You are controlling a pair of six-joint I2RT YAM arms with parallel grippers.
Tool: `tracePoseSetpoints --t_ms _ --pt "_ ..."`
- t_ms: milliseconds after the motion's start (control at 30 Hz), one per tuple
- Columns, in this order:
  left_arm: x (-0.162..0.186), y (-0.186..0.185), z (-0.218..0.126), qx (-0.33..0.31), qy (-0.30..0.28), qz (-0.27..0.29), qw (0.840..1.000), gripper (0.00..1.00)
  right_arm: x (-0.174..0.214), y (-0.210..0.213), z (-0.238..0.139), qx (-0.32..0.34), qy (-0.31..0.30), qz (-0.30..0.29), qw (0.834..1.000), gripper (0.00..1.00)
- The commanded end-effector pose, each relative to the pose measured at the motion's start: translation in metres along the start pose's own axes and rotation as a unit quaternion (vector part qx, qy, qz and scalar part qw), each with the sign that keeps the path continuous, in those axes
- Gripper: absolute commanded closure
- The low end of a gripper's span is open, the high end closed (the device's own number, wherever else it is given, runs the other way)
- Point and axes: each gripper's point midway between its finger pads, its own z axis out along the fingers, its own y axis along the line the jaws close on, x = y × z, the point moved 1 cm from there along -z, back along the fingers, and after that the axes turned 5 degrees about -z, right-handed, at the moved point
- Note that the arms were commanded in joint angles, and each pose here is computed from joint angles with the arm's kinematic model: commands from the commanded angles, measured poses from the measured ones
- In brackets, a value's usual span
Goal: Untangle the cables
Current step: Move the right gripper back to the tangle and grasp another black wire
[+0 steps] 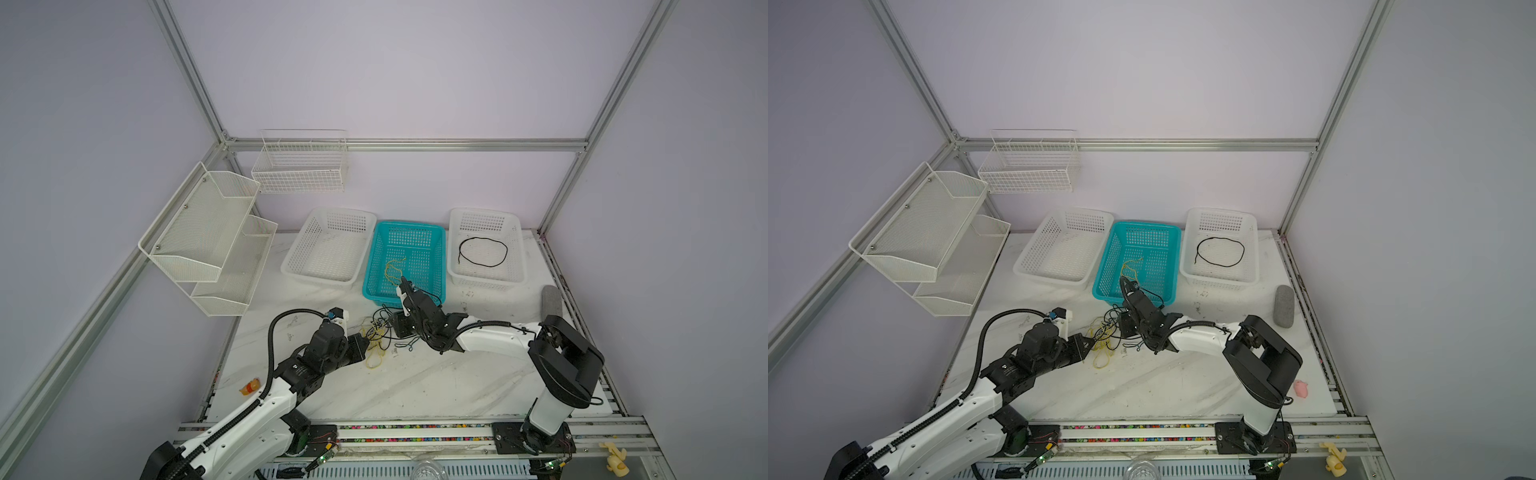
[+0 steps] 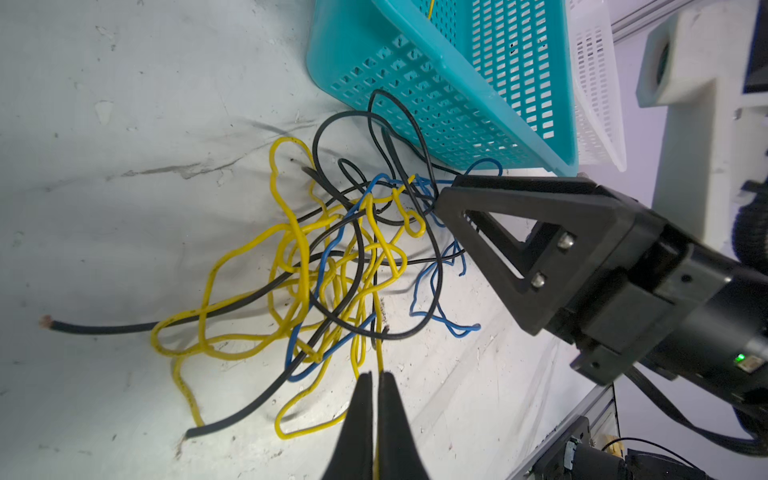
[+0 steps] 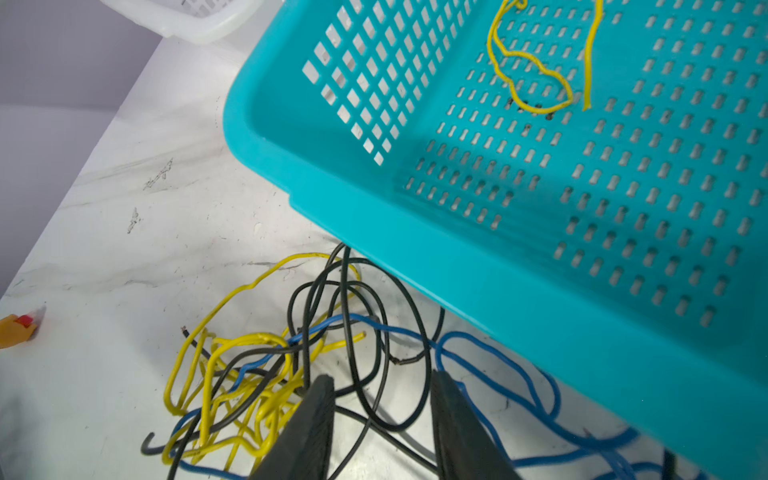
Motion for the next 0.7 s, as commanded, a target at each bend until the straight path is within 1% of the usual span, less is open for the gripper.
tracePoseSetpoints --t_ms 0,67,200,433,500,667 --pt "0.012 0.010 0.005 0.002 0.015 -0.005 1.000 1.00 -0.030 0.006 -0.018 0.000 -0.053 0.000 0.999 0.59" --pt "0.015 0.015 0.005 -0.003 0.020 -0.004 1.000 1.00 -0.036 0.010 -0.026 -0.010 -0.066 0.000 0.998 0.59" --pt "0.020 0.020 0.005 -0.009 0.026 -0.002 1.000 1.00 -0.034 0.012 -0.024 -0.014 -0.056 -0.002 0.998 0.59" --pt "0.020 0.022 0.001 -0.011 0.021 0.000 1.000 1.00 -0.013 0.010 0.002 -0.017 -0.024 -0.007 1.000 0.59" --pt "0.020 0.023 0.000 -0.012 0.021 0.000 1.000 1.00 -0.007 0.005 0.010 -0.005 -0.017 -0.012 1.000 0.59" --pt "0.021 0.024 0.000 -0.014 0.024 -0.002 1.000 1.00 -0.003 0.005 0.020 -0.002 -0.010 -0.017 1.000 0.59"
